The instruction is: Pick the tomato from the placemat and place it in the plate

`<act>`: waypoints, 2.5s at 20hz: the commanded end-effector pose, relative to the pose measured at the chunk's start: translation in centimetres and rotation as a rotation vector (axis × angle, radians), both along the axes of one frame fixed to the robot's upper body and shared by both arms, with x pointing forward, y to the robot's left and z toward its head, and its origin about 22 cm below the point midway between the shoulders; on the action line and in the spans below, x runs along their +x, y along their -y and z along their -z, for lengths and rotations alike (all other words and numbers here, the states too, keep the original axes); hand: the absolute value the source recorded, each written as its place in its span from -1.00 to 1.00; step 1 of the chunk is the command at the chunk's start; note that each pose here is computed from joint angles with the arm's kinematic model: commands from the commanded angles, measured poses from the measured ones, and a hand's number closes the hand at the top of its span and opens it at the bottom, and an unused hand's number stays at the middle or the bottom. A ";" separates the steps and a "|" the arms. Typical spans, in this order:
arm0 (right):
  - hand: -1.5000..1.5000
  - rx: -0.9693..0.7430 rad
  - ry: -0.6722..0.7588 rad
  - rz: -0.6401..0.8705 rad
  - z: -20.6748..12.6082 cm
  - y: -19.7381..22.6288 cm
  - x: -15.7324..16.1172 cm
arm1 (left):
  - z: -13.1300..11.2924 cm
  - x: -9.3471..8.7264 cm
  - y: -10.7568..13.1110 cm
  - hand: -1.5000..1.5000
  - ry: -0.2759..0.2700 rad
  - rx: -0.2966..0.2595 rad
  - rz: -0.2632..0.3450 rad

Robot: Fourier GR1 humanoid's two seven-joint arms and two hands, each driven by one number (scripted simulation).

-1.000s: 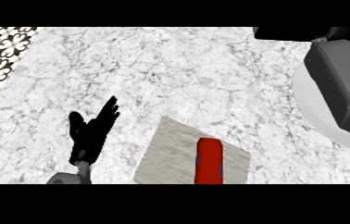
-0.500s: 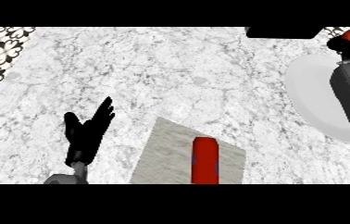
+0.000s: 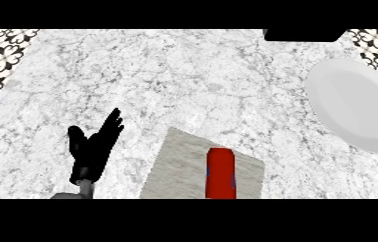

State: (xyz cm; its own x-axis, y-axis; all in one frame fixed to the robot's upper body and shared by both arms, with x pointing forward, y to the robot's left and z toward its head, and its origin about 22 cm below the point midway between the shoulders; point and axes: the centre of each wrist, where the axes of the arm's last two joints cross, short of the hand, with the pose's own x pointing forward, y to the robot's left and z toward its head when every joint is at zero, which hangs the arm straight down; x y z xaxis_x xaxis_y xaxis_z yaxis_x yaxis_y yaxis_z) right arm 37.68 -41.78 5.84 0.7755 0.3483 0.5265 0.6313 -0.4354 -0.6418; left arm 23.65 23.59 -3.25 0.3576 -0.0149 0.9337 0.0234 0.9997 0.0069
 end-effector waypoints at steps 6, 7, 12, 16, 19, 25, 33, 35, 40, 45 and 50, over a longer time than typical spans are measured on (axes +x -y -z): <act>-1.00 0.395 0.101 0.290 5.5 1.3 -3.3 | -0.2 -0.6 -0.4 0.00 -0.003 0.002 -0.001; -1.00 0.438 0.066 0.291 4.7 1.5 -2.8 | 0.1 0.3 -0.4 0.00 -0.005 0.004 0.005; -1.00 0.451 0.166 0.187 5.8 1.0 -3.3 | -0.2 -0.3 0.5 0.00 -0.003 -0.003 -0.004; -1.00 0.366 0.260 0.112 5.7 0.7 -3.5 | 0.0 0.7 0.0 0.00 -0.004 0.000 0.001; -1.00 0.263 0.389 0.076 5.9 -0.3 -3.6 | 0.7 -1.2 1.3 0.00 -0.003 -0.015 -0.006; -1.00 0.242 0.554 0.076 5.6 -0.7 -4.9 | 0.0 -0.4 -0.2 0.00 -0.011 -0.010 -0.018; -1.00 0.370 0.670 -0.130 6.2 -7.6 -8.2 | 0.7 -0.7 -1.5 0.00 -0.038 -0.007 -0.041; -1.00 0.381 0.623 -0.147 7.9 -7.9 -10.7 | 0.6 -0.9 -0.5 0.00 -0.009 -0.009 -0.037; -1.00 0.409 0.617 -0.206 8.7 -10.5 -14.3 | -0.8 0.1 1.5 0.00 -0.008 -0.004 -0.031; -1.00 0.436 0.534 -0.227 10.1 -13.6 -15.5 | 1.6 1.1 -0.5 0.00 -0.034 0.013 -0.032; -1.00 0.455 0.483 -0.207 11.9 -15.7 -15.7 | 0.0 -1.3 -0.6 0.00 -0.009 0.004 -0.025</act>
State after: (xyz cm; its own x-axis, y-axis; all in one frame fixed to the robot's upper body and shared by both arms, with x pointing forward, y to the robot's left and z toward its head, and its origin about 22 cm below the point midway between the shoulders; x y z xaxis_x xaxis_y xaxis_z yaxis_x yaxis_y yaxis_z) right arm 22.66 -27.27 -5.10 0.3250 0.1270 0.9371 0.9456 -0.0317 -0.3237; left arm 23.40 23.75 -3.76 0.3692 0.0000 0.9293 -0.0038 1.0000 0.0015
